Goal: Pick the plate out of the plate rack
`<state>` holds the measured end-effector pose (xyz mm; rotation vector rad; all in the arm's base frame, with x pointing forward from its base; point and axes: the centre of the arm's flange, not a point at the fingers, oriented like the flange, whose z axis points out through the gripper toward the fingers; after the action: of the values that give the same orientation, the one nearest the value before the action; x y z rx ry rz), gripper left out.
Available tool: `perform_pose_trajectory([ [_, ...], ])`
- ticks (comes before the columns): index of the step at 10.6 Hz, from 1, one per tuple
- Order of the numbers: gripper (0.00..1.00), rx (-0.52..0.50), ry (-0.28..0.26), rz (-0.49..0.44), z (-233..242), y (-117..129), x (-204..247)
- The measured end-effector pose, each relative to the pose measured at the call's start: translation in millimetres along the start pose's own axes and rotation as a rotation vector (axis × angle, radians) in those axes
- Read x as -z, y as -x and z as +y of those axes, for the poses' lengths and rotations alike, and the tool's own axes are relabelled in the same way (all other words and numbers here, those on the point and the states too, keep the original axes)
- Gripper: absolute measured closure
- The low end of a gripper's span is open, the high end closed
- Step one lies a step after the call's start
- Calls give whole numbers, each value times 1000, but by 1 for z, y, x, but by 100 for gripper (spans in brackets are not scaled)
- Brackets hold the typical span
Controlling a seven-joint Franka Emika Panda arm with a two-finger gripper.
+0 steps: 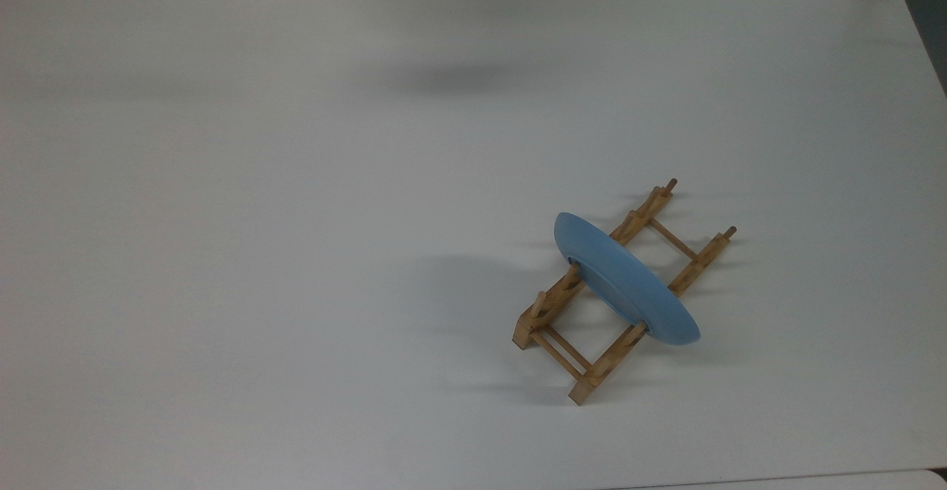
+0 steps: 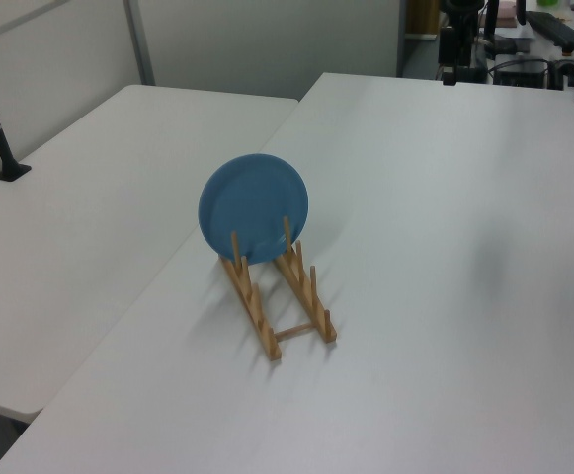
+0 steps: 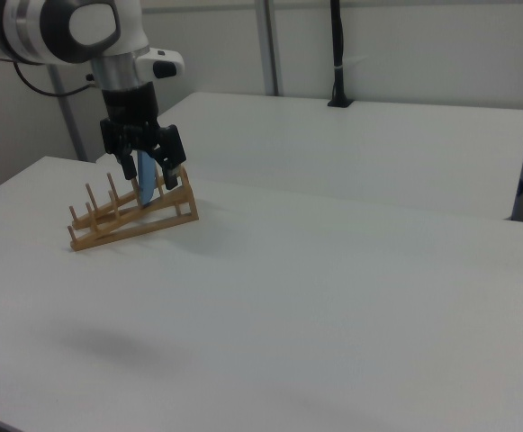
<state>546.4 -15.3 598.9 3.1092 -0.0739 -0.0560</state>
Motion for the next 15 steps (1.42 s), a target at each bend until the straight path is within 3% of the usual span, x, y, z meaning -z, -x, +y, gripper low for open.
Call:
perform_pose_trajectory([
  [9, 0, 5, 0, -7, -2, -2, -4],
  [13, 0, 72, 2, 14, -44, -12, -9],
  [15, 0, 29, -5, 69, -75, -25, -1],
])
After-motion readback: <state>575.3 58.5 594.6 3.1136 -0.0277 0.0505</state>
